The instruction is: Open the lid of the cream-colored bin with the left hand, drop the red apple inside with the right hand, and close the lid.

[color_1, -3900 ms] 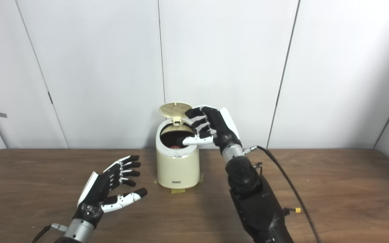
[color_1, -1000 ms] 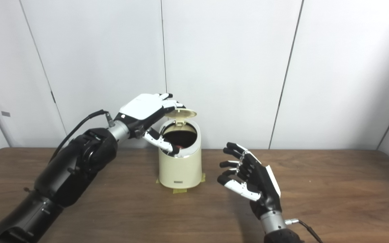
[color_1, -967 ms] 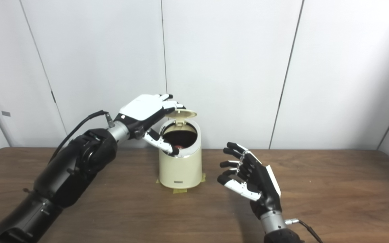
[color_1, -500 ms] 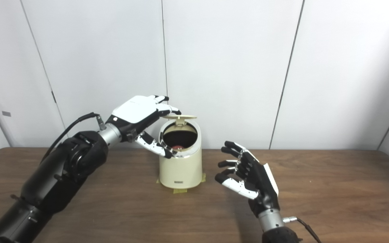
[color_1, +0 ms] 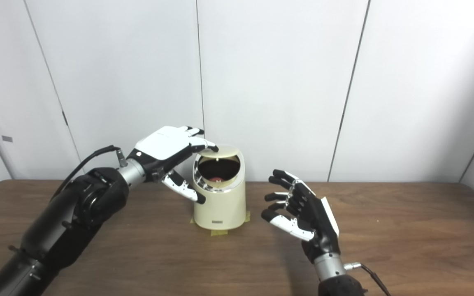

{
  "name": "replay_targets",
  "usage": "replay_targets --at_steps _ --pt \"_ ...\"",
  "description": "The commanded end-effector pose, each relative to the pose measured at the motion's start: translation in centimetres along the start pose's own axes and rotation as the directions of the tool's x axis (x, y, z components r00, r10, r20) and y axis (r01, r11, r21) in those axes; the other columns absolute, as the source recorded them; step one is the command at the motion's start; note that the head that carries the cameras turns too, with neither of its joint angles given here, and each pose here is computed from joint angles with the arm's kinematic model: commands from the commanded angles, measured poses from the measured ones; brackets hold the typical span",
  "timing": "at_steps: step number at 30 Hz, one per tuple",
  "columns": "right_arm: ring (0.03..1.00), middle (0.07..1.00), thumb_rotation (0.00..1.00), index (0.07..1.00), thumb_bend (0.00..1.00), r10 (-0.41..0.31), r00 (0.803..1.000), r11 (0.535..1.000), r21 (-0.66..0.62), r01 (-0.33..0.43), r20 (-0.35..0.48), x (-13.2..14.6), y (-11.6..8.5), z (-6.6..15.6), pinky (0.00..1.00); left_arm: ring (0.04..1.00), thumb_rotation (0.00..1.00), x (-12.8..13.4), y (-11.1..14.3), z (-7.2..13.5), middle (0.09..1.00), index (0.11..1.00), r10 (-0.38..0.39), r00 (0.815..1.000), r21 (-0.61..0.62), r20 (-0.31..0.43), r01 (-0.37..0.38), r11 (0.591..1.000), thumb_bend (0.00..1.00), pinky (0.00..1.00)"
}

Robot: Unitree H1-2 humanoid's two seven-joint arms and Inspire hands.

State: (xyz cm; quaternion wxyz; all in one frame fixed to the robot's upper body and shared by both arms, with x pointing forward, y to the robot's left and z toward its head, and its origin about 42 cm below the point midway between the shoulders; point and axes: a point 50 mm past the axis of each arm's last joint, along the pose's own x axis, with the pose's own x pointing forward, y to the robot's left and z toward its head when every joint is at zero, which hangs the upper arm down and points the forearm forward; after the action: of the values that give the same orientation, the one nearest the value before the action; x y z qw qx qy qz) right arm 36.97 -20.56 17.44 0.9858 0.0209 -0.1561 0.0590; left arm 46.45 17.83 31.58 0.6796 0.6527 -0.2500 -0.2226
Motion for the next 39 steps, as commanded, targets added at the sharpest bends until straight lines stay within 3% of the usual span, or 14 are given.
replay_targets --at_steps 1,15,21,32,39 --pt "0.613 0.769 0.34 0.764 0.88 0.014 0.996 1.0 0.001 -0.014 0.09 1.6 0.6 2.3 0.51 0.972 0.47 0.0 2.1 -0.2 0.871 0.858 0.053 0.999 0.038 0.008 -0.054 0.998 0.95 1.0" --pt "0.604 0.765 0.32 0.76 0.87 0.014 0.996 1.0 0.008 -0.014 0.086 1.6 0.8 2.6 0.51 0.967 0.4 -0.4 0.5 0.8 0.855 0.854 0.013 0.999 0.035 0.039 -0.015 0.999 0.94 1.0" --pt "0.598 0.766 0.32 0.761 0.88 0.021 0.995 1.0 0.008 -0.021 0.094 1.6 0.8 2.8 0.52 0.974 0.42 -0.5 -0.3 1.3 0.861 0.853 -0.012 0.999 0.038 0.049 0.01 0.999 0.94 1.0" --pt "0.588 0.756 0.31 0.755 0.88 0.019 0.995 1.0 0.009 -0.02 0.095 1.6 0.9 3.1 0.51 0.972 0.42 0.0 -3.9 3.0 0.867 0.867 -0.117 0.991 0.155 0.059 0.106 0.982 0.93 1.0" --pt "0.582 0.754 0.31 0.749 0.88 0.022 0.995 1.0 0.011 -0.023 0.097 1.6 0.8 3.4 0.52 0.979 0.41 0.4 -6.1 3.9 0.872 0.858 -0.199 0.98 0.322 0.01 0.186 0.928 0.96 1.0"
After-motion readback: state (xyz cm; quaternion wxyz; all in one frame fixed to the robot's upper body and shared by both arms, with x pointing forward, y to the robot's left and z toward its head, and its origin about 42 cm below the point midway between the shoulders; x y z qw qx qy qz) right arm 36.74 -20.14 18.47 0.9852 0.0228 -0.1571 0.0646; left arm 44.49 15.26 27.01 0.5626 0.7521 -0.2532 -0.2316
